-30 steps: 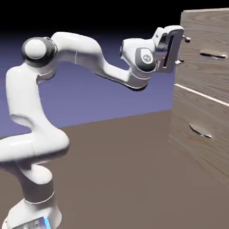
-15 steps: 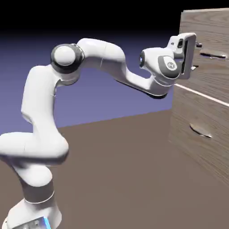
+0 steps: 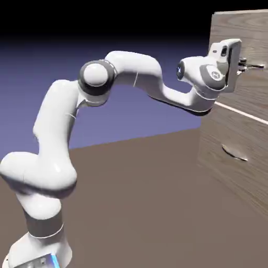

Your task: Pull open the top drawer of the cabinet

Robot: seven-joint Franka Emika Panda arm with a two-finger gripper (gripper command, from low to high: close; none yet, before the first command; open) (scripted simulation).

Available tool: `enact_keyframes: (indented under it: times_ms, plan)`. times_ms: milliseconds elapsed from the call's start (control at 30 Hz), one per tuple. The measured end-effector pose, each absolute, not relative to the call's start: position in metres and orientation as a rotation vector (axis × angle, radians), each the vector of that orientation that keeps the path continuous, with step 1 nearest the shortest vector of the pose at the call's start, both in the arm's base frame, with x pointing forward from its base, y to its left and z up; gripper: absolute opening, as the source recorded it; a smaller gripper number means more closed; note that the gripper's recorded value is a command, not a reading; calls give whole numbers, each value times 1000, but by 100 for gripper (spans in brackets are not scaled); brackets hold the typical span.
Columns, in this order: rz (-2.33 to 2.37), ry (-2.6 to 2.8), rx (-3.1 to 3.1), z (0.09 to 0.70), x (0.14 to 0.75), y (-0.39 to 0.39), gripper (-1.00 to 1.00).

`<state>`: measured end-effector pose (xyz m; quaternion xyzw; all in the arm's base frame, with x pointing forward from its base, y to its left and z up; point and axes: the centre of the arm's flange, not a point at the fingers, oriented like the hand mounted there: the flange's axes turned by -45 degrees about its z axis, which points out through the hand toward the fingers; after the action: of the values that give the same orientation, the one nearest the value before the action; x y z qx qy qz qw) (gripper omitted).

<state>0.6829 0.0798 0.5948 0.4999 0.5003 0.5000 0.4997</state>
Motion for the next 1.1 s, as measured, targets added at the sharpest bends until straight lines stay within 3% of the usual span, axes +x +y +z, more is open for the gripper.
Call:
enact_keyframes:
  times_ms: [433, 1100]
  plan:
    - [1210, 1210, 1209, 594, 597, 80, -100]
    - [1213, 1207, 1207, 596, 525, 80, -100]
